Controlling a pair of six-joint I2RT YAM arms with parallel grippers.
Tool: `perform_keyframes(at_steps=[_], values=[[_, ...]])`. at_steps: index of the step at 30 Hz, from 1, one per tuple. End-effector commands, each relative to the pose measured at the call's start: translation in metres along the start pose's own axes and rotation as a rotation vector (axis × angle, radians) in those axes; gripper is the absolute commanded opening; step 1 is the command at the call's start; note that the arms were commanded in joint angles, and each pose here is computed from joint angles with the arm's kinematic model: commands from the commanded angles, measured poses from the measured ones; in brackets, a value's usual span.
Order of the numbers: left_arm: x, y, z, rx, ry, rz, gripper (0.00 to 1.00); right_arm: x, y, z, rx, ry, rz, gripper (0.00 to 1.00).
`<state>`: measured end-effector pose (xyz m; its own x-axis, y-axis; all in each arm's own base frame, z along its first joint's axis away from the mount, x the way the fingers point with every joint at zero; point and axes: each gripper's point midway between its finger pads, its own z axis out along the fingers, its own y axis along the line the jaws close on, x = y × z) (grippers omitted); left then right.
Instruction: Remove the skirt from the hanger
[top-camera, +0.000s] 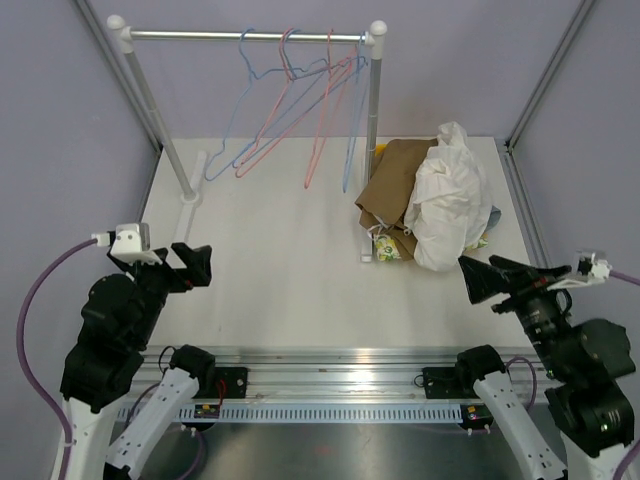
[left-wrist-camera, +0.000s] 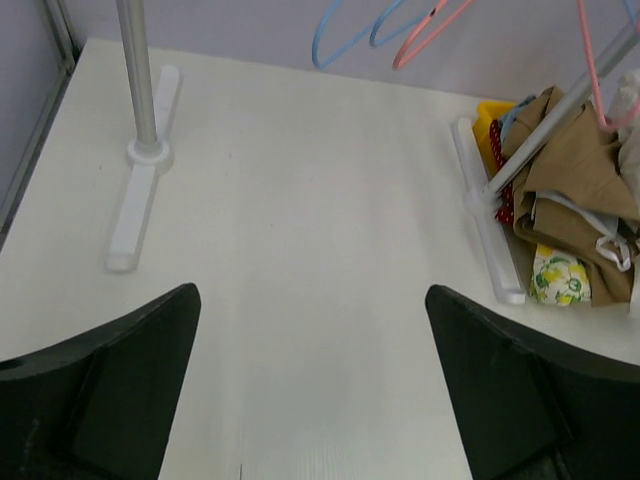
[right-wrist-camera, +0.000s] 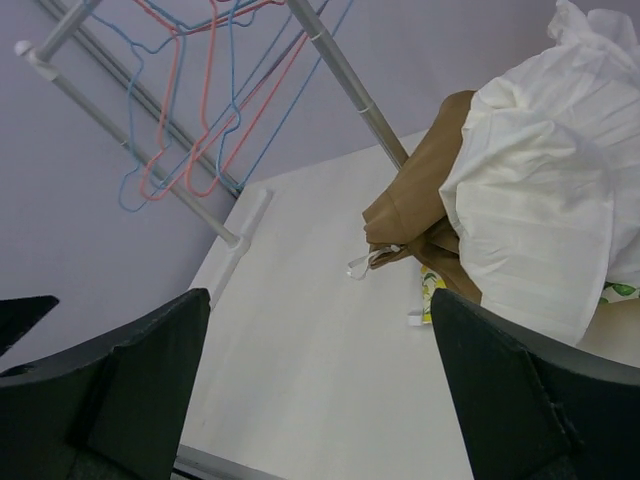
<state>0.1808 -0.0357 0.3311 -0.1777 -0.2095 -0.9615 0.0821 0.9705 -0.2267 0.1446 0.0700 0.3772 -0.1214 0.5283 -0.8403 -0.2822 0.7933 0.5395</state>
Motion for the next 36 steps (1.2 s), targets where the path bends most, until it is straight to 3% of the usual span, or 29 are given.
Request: perform_keyframes(at_steps=[1, 9, 19, 24, 29, 36], values=[[0.029, 0.014, -0.008, -0.039, 0.040, -0.014, 0.99, 0.010, 0.005, -0.033, -0.032, 0.035, 0.035, 0.99], [0.025, 0.019, -0.019, -0.028, -0.051, -0.030, 0.99, 0.000, -0.027, -0.090, 0.079, -0.131, 0.011, 1.00], [0.035, 0.022, -0.014, -0.026, -0.101, -0.058, 0.99, 0.021, -0.038, -0.083, 0.103, -0.045, -0.055, 0.99], [0.043, 0.016, -0.007, 0.018, -0.110, -0.028, 0.99, 0.024, -0.031, -0.049, 0.079, 0.011, -0.069, 0.99], [0.048, 0.025, -0.005, -0.027, -0.113, -0.034, 0.99, 0.043, -0.038, -0.025, 0.121, 0.138, -0.084, 0.99], [0.041, 0.042, -0.020, -0.101, -0.190, -0.093, 0.99, 0.049, -0.031, -0.026, 0.065, 0.167, -0.098, 0.99]])
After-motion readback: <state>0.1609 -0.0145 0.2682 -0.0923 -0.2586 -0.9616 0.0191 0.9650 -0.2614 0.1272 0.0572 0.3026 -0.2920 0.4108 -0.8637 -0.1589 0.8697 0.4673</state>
